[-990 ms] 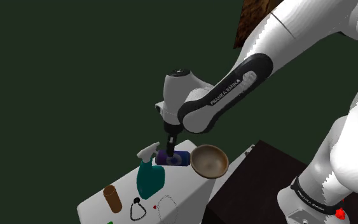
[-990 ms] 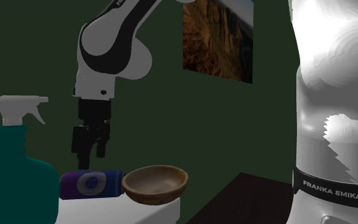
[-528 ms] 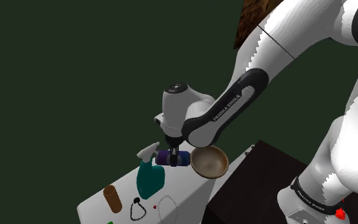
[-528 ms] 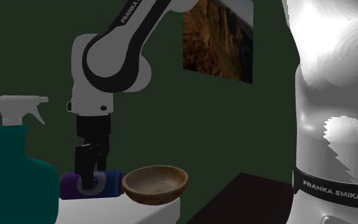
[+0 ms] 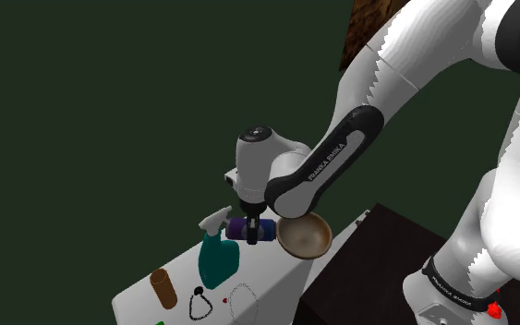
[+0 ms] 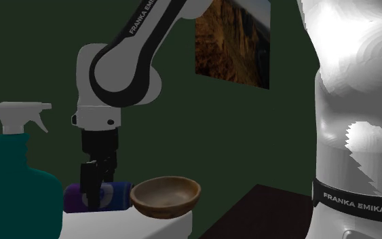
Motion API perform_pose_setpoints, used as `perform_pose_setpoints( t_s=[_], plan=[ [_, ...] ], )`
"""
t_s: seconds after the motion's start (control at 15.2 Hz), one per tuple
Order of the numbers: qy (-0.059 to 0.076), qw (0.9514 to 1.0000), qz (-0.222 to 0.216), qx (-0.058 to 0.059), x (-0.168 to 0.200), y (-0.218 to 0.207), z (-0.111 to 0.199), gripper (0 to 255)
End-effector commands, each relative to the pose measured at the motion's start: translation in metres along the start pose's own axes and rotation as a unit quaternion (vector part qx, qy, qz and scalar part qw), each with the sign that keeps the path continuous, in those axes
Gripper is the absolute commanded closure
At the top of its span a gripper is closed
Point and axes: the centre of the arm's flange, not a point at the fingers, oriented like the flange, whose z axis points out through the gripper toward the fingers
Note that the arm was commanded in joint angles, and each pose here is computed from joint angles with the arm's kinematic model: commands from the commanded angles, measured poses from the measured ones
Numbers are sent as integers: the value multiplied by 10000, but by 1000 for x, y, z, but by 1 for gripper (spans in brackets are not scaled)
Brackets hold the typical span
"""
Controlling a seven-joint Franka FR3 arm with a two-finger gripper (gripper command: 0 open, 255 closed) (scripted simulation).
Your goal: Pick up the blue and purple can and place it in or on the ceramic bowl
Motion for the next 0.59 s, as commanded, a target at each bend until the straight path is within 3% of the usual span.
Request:
perform_pose_setpoints(
  t_s=[0.0, 0.07, 0.53],
  plan=[
    [0, 10000, 0, 0, 0, 0, 0, 0],
    [0, 10000, 0, 0, 0, 0, 0, 255],
    [0, 10000, 0, 0, 0, 0, 0, 255]
  ],
)
